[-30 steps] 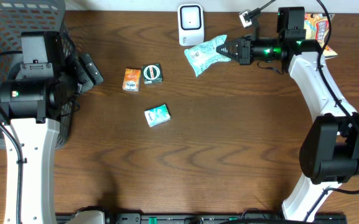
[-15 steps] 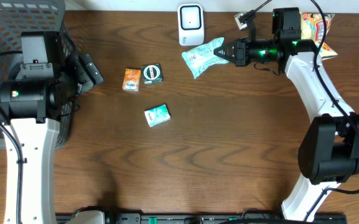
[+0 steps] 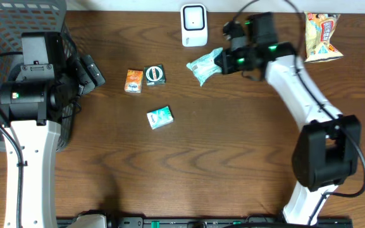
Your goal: Scan the item barcode
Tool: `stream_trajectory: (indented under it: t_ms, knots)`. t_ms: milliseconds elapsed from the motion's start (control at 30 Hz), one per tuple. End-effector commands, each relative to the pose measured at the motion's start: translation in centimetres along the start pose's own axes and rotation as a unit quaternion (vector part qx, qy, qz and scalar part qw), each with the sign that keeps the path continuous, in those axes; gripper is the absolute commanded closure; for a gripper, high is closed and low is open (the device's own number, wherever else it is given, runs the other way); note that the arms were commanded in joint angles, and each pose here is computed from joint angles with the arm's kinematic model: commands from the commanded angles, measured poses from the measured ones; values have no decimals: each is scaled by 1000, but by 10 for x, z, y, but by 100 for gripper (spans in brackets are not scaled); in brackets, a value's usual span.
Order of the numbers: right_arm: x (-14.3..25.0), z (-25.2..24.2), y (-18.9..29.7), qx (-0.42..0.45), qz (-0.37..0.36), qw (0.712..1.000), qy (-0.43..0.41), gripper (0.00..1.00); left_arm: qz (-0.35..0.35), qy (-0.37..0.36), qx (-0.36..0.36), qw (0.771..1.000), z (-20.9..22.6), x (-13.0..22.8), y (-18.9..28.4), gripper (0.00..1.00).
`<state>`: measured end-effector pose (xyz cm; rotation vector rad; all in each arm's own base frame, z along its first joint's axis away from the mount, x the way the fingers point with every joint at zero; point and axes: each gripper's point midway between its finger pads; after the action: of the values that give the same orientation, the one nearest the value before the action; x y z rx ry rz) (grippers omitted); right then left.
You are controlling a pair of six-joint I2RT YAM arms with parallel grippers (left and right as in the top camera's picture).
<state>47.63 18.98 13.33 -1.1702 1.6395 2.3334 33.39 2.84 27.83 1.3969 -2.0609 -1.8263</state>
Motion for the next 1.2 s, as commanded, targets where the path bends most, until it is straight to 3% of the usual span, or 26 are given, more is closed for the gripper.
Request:
stream_trajectory:
  t_ms: [0, 200, 500, 667, 867, 1000, 1067, 1100, 1167]
  knots:
    - [-9, -37, 17, 215, 7, 976, 35, 99, -4, 6, -2, 1000, 2, -1, 2, 2]
    - [-19, -29, 16, 342, 35, 925, 160, 99, -4, 6, -2, 1000, 2, -1, 2, 2]
    - [20, -32, -3, 445, 141, 854, 228, 99, -4, 6, -2, 1000, 2, -1, 2, 2]
    - [45, -20, -13, 430, 180, 853, 233, 98, -4, 6, -2, 1000, 2, -1, 2, 2]
    - [65, 7, -14, 407, 198, 864, 222, 87, -4, 6, -2, 1000, 2, -1, 2, 3]
    - [83, 27, -21, 366, 214, 884, 199, 64, -4, 6, -2, 1000, 2, -1, 2, 2]
    - [90, 36, -19, 351, 211, 899, 156, 37, -4, 6, -2, 1000, 2, -1, 2, 2]
    - [91, 38, -17, 343, 209, 904, 144, 6, -4, 6, -2, 1000, 2, -1, 2, 2]
    - [88, 42, -12, 320, 204, 917, 126, 1, -4, 6, -2, 1000, 2, -1, 2, 2]
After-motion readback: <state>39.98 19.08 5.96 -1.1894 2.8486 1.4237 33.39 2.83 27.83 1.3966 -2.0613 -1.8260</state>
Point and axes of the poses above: each gripper's point midway between its finger pads, its own y axis back along the fingers, its own z axis along the line the jaws close on, x = y × z, and after that the axes turned 11 degrees about y, right-handed
